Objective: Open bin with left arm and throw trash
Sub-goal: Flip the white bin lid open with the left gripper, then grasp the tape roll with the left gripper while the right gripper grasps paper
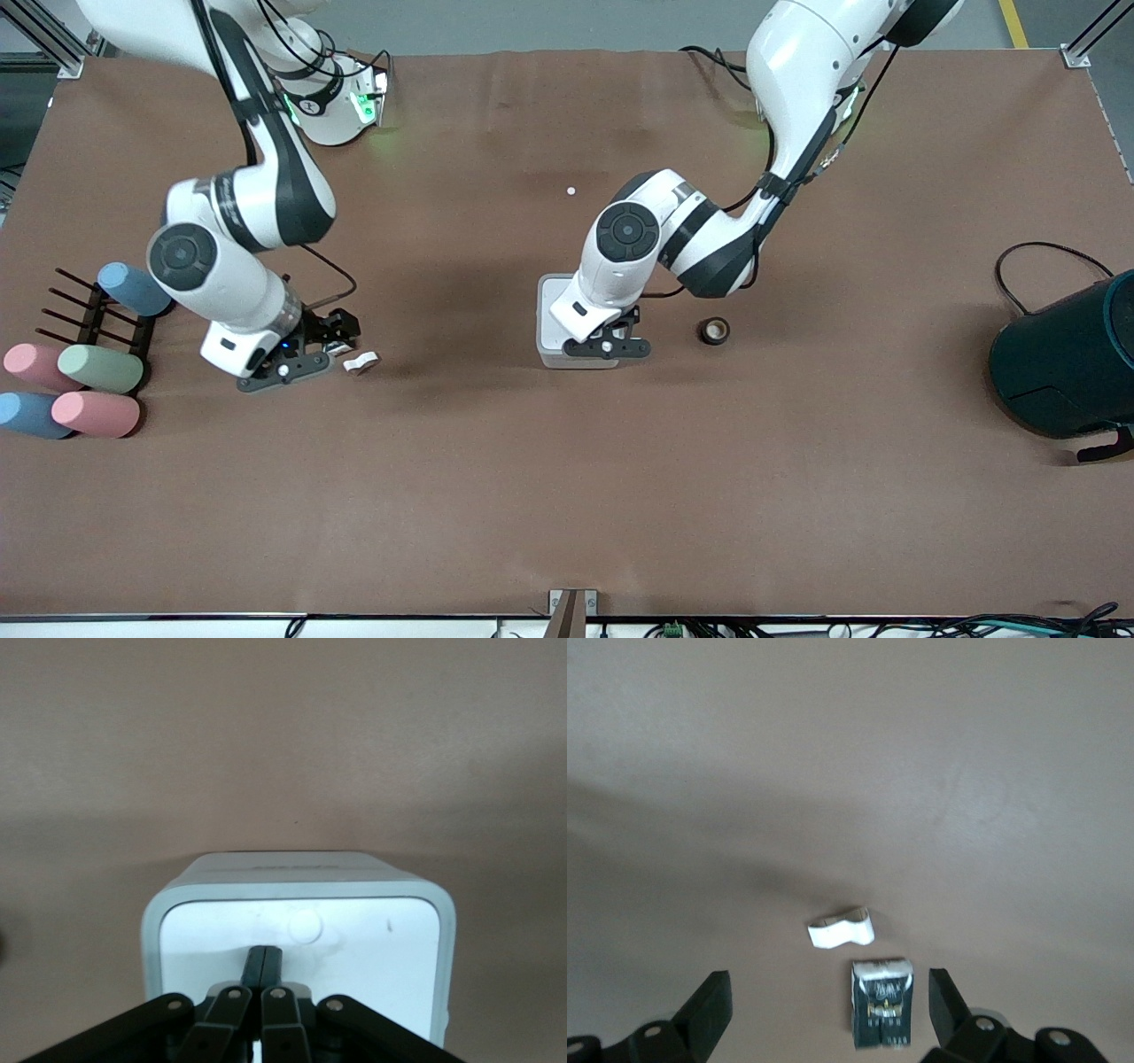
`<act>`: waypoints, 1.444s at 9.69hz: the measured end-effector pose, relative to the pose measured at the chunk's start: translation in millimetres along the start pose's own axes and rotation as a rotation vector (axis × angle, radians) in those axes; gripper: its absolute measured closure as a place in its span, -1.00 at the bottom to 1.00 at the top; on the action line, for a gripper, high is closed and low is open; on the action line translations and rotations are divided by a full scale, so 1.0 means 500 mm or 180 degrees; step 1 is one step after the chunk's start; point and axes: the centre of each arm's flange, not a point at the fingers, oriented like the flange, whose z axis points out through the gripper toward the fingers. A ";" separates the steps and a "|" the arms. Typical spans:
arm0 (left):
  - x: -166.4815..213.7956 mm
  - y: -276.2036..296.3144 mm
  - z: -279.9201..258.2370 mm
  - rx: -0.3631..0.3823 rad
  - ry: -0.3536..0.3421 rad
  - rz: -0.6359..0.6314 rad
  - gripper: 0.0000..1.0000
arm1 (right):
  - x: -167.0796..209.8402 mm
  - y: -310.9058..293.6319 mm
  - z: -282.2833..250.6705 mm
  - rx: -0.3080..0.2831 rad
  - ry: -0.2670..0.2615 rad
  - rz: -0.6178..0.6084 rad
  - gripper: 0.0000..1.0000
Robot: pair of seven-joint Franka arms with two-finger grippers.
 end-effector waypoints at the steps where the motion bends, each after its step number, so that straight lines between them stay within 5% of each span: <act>1: -0.001 0.004 0.000 -0.0017 0.0017 0.0008 0.97 | 0.001 0.013 0.040 0.0090 -0.0044 -0.0124 -0.95; 4: 0.005 0.005 -0.019 -0.0006 0.0008 -0.0005 0.72 | -0.007 0.054 0.089 0.0144 -0.0054 -0.0347 -0.91; 6: 0.041 -0.040 -0.105 0.0118 -0.0099 -0.0143 0.15 | -0.022 0.054 0.124 0.0121 0.0028 -0.0412 -0.89; 8: 0.072 -0.110 -0.211 0.0258 -0.0188 -0.0164 -0.11 | -0.038 0.049 0.166 0.0137 -0.0049 -0.0423 -0.88; 10: 0.107 -0.257 -0.286 0.0448 -0.0462 0.0144 -0.67 | -0.047 0.045 0.201 0.0143 -0.0101 -0.0437 -0.68; 11: 0.123 -0.334 -0.282 0.0475 -0.0578 0.0171 -0.94 | -0.048 0.042 0.209 0.0148 -0.0120 -0.0444 -0.39; 14: 0.074 -0.390 -0.115 0.0412 -0.0527 0.0212 -0.99 | -0.047 0.037 0.222 0.0155 -0.0109 -0.0441 0.03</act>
